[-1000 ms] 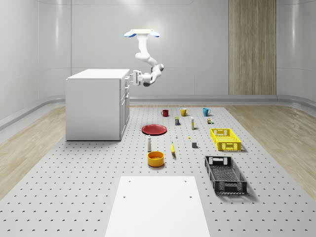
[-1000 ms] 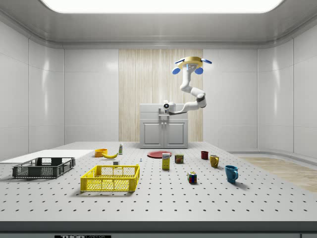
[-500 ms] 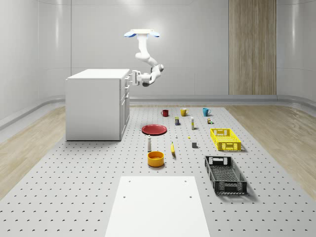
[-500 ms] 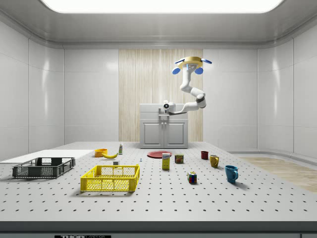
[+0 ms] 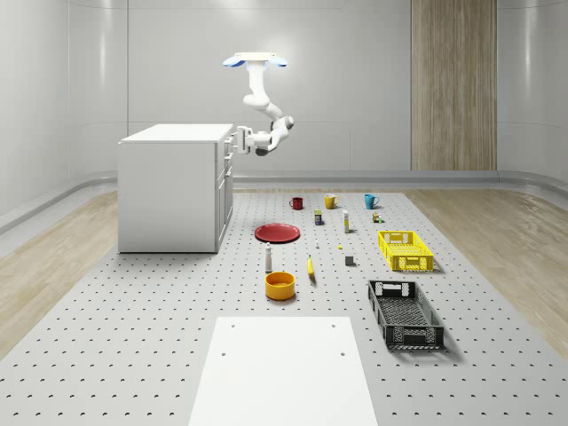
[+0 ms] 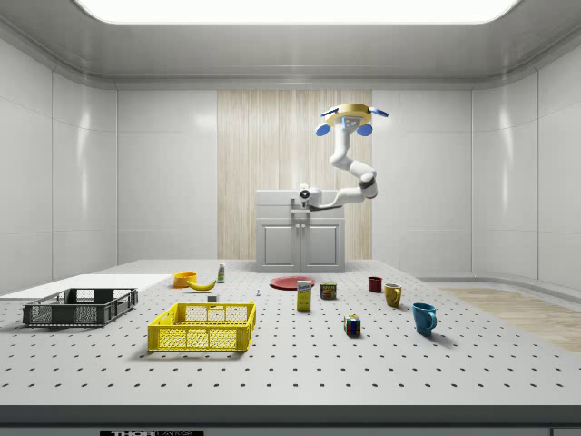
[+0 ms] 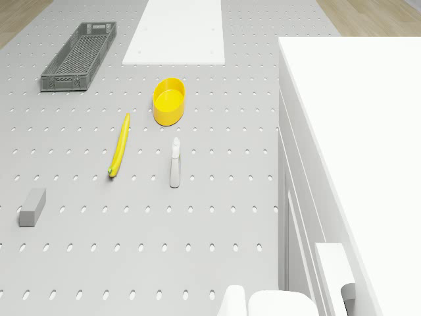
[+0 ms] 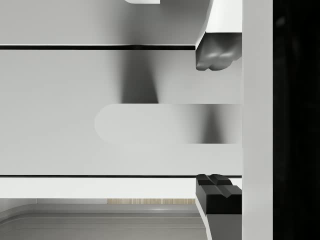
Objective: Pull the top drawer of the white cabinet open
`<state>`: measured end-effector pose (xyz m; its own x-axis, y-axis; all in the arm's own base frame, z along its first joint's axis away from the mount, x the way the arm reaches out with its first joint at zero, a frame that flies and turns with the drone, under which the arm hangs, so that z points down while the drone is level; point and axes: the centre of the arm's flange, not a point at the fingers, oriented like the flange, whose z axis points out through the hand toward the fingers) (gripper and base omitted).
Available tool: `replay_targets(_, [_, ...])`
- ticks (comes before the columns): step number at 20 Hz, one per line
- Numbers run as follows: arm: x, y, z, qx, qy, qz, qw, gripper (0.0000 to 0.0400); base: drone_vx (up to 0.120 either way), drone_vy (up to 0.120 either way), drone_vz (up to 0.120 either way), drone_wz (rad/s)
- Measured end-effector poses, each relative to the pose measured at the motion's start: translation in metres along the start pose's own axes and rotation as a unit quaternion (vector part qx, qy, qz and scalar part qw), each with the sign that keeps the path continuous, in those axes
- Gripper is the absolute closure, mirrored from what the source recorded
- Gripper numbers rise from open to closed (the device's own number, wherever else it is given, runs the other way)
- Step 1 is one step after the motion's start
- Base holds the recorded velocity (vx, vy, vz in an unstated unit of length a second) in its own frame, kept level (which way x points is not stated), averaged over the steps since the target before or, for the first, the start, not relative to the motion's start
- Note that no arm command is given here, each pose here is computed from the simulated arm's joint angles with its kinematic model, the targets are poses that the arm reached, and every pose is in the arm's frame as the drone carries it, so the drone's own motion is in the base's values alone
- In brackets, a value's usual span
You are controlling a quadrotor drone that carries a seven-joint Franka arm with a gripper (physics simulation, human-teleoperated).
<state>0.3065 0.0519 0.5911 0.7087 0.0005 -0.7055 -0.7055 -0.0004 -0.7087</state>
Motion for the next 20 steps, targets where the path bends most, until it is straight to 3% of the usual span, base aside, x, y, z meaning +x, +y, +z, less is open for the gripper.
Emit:
replay_targets(5, [0.0, 0.0, 0.0001, 0.0, 0.0, 0.0, 1.0, 0.0095, 0.0, 0.0, 0.0, 0.0])
replay_targets(8, [0.0, 0.0, 0.0002, 0.0, 0.0, 0.0, 1.0, 0.02, 0.0, 0.0, 0.0, 0.0])
replay_targets(12, [0.0, 0.0, 0.0002, 0.0, 0.0, 0.0, 1.0, 0.026, 0.0, 0.0, 0.0, 0.0])
replay_targets(20, [0.0006, 0.0002, 0.0004, 0.0, 0.0, -0.004, 1.0, 0.0289, 0.0, 0.0, 0.0, 0.0])
